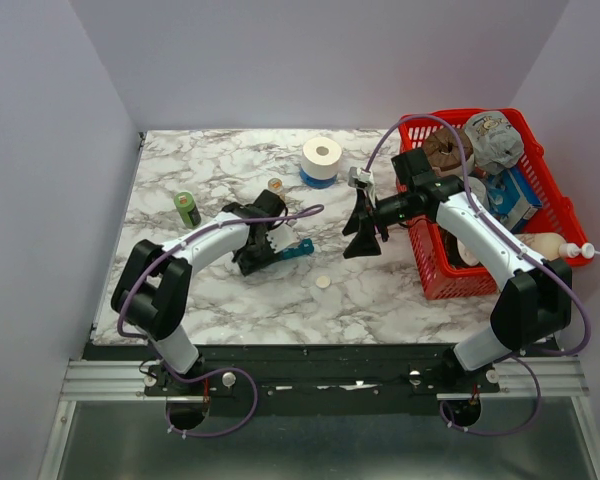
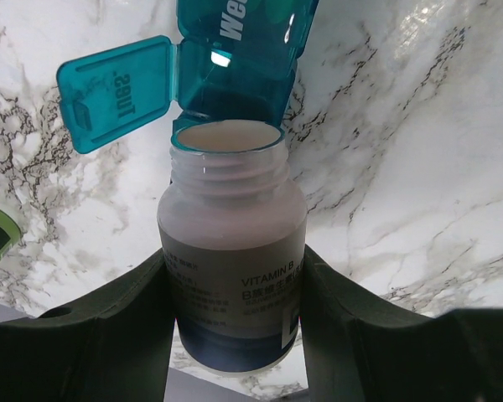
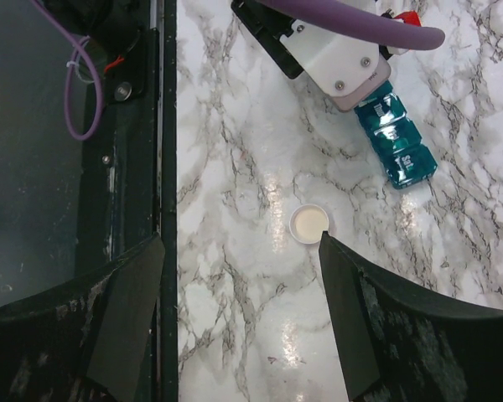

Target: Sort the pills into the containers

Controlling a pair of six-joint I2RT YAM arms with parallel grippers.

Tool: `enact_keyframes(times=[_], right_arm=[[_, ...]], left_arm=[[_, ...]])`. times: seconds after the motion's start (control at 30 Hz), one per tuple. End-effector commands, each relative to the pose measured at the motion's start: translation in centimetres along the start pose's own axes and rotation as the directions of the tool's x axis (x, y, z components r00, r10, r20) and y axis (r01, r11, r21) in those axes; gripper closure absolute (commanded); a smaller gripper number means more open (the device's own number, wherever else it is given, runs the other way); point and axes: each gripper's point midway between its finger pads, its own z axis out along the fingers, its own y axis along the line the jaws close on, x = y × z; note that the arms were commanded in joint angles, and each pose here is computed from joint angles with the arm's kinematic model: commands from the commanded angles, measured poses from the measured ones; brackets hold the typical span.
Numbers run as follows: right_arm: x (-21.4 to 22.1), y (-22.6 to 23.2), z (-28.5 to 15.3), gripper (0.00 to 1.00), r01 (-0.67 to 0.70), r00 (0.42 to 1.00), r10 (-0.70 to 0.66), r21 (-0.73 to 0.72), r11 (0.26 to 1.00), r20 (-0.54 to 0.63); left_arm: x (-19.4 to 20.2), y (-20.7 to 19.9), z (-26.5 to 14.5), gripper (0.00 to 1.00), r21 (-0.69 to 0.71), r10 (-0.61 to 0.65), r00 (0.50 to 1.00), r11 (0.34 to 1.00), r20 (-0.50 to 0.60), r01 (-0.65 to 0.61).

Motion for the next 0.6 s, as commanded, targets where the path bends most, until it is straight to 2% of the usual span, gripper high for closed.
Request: enact_keyframes(times=[0.0, 0.57], right_arm=[[-0.83, 0.33, -0.2, 0.17, 0.01, 1.0, -0.009, -0.032, 0.999, 0.028], [-0.79, 0.34, -0.34, 0.17, 0.001, 0.999, 0.0, -0.039, 0.999, 0.032]], left_arm=[[-0.29, 0.65, -0.74, 1.0, -0.04, -0.001, 0.999, 0.999, -0.034, -0.001], [-0.42, 0.69, -0.63, 1.0, -0.058, 0.024, 0.994, 0.998, -0.108, -0.03]])
